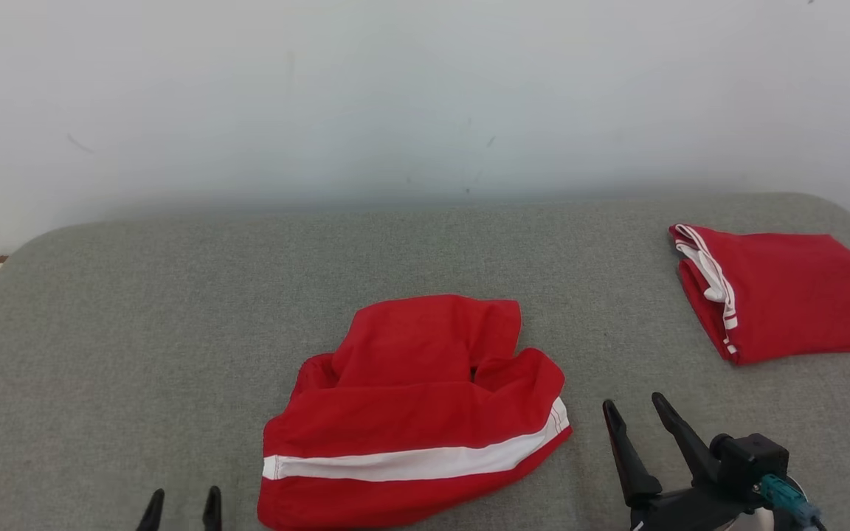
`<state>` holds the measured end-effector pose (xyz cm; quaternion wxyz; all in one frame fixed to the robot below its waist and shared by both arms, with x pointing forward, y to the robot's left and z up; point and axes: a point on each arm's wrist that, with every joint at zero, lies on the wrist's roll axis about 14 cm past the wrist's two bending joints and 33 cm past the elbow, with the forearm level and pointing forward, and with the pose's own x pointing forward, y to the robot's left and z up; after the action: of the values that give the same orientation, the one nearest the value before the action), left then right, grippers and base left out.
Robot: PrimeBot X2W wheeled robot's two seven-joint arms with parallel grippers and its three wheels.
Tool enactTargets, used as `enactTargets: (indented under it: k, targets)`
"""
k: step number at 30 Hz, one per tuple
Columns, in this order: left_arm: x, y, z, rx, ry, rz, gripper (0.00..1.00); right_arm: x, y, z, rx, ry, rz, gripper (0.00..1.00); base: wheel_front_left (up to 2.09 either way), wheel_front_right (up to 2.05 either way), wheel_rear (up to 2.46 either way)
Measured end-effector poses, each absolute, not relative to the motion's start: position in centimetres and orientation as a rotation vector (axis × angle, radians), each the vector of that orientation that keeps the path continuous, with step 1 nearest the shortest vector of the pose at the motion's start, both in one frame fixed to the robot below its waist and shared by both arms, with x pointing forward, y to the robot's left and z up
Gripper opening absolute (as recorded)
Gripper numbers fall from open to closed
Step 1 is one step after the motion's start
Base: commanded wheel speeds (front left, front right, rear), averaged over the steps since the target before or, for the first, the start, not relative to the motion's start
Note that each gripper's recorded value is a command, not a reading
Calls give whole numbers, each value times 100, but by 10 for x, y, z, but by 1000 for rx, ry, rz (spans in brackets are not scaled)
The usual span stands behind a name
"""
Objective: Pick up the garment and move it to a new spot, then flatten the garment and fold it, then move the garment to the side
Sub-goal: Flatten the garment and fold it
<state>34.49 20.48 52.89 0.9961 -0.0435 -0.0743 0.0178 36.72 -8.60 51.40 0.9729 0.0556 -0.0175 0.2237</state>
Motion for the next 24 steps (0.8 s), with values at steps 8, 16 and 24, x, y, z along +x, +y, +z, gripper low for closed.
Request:
enactTargets:
  k: [8, 16, 24]
  targets:
    - [357, 171, 509, -172, -78, -81, 100, 370, -80, 484, 60, 92, 514, 100, 0, 0, 0]
    - [377, 152, 493, -163, -7, -162, 100, 379, -79, 462, 13, 189, 554, 100, 0, 0, 0]
    - [400, 142, 474, -151, 65, -218, 100, 397, -73, 440, -22, 283, 603, 100, 0, 0, 0]
